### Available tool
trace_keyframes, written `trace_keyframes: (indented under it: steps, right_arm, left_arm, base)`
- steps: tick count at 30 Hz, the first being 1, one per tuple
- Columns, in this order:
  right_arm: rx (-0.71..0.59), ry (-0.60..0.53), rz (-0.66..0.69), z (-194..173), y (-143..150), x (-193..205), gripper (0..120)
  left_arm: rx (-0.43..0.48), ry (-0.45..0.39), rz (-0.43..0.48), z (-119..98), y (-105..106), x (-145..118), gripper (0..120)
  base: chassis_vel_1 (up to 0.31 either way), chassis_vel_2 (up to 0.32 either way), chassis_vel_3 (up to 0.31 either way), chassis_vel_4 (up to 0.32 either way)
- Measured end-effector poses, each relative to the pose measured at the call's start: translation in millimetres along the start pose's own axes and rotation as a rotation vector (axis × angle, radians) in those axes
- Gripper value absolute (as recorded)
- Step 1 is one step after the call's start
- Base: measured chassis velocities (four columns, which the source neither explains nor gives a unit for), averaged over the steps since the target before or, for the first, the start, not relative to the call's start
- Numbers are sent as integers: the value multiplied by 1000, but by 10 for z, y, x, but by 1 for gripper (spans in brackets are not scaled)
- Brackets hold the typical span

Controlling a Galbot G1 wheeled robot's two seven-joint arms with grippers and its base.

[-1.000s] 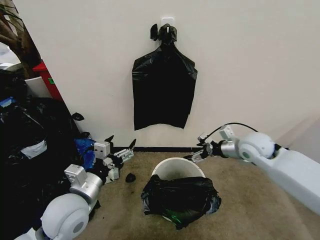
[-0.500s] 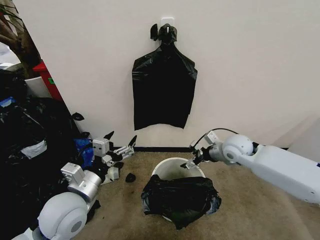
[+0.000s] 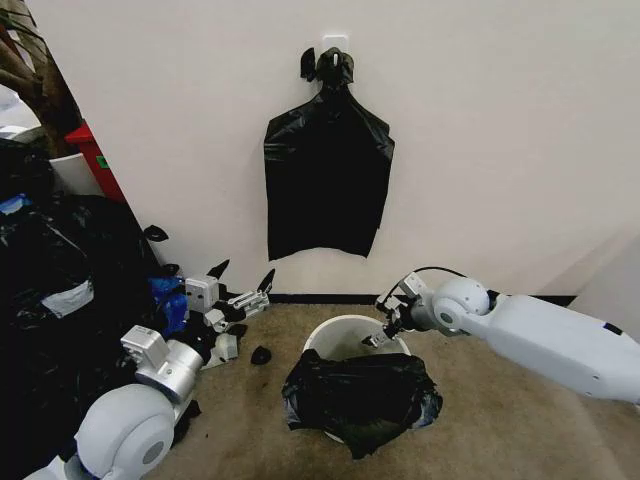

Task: Place the garbage bag over the trash bin.

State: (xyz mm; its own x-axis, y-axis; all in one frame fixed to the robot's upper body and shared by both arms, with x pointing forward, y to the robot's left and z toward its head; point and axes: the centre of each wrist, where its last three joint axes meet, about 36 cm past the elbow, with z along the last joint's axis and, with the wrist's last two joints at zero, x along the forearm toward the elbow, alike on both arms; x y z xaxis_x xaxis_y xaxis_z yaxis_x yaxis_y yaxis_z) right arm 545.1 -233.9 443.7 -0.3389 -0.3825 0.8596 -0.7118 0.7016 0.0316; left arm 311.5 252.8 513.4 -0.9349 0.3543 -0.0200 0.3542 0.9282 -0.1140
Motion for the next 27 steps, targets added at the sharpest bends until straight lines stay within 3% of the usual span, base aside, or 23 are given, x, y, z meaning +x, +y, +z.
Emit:
trace_keyframes:
  steps: [14,27]
  right_arm:
    - [-5,25,0,-11,17,-143,37]
    - [-68,-6,-6,-66,148,-59,1]
  left_arm:
    - [8,-4,20,26,-28,-14,100]
    - [2,-5,29,37,-48,-9,100]
  base:
    - [0,0,0,0]
    - [0,0,0,0]
